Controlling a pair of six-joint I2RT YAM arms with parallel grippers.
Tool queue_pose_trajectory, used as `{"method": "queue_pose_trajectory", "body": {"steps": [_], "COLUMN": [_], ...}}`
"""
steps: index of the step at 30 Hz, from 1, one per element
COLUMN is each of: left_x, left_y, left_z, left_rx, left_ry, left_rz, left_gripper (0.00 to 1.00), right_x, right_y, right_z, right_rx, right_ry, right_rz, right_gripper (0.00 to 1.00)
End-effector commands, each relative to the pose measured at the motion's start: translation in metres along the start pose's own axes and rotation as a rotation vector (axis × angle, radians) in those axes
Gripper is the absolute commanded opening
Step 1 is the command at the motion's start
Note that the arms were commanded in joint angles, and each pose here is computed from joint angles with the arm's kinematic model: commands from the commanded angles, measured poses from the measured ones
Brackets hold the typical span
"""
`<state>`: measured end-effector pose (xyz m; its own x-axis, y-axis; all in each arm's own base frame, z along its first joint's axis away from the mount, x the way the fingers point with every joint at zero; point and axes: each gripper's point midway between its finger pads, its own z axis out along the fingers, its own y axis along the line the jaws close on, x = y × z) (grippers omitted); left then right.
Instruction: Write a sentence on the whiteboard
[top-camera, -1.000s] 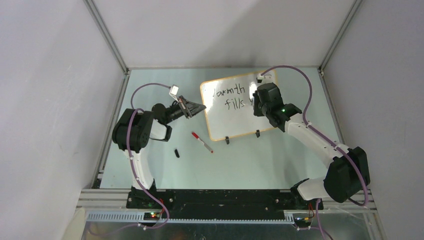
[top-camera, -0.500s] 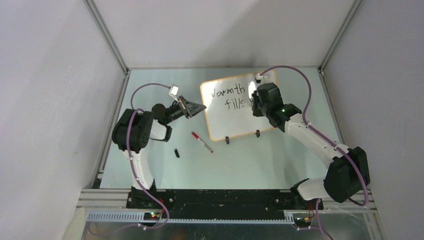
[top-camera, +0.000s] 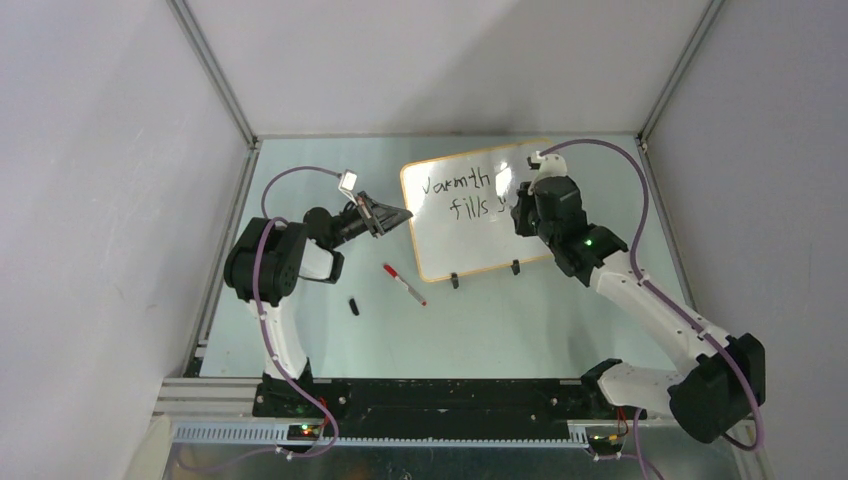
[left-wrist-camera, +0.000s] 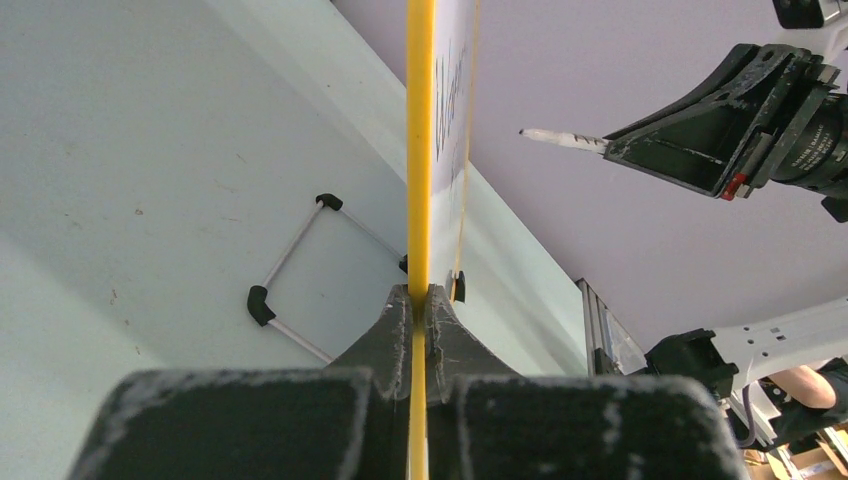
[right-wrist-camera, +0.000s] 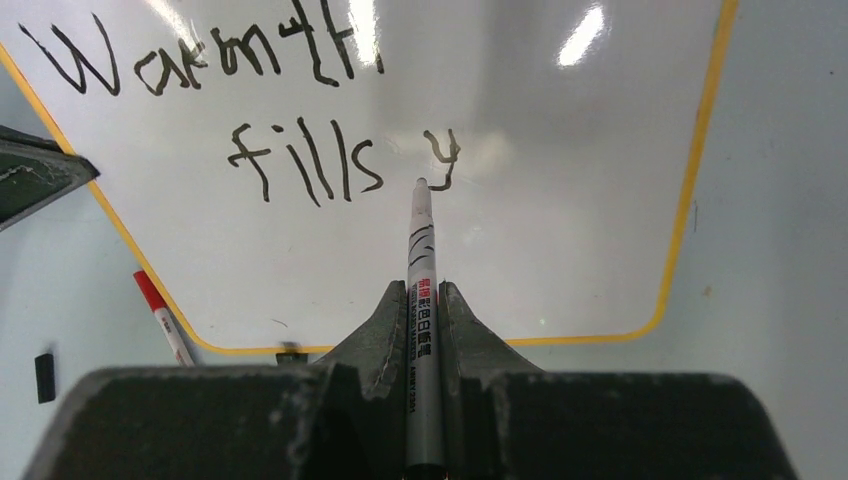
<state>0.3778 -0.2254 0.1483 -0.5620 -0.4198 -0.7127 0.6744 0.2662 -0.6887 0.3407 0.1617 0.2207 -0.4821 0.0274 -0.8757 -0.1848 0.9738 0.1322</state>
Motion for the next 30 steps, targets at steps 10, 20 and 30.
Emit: {"method": "queue_pose_trajectory", "body": {"steps": [10,20,30], "left_x": [-0.006,-0.005,-0.005], "left_y": [-0.014,-0.014,-0.014], "left_z": [0.001,0.002,0.002], "left_rx": [0.037,0.038,0.037], "left_ry": [-0.013,-0.013,-0.013], "left_rz": [0.081,0.080,0.078], "left_gripper": [0.00,0.00,0.00], "right_x": [-0.021,-0.022,-0.020], "right_y": [-0.013,-0.017,-0.018], "right_z": [0.000,0.002,0.008], "right_rx": [0.040,0.054,0.045], "right_ry": [-0.110,-0.110,-0.094], "right_rz": [0.064,0.065,0.061], "right_gripper": [0.00,0.00,0.00]}}
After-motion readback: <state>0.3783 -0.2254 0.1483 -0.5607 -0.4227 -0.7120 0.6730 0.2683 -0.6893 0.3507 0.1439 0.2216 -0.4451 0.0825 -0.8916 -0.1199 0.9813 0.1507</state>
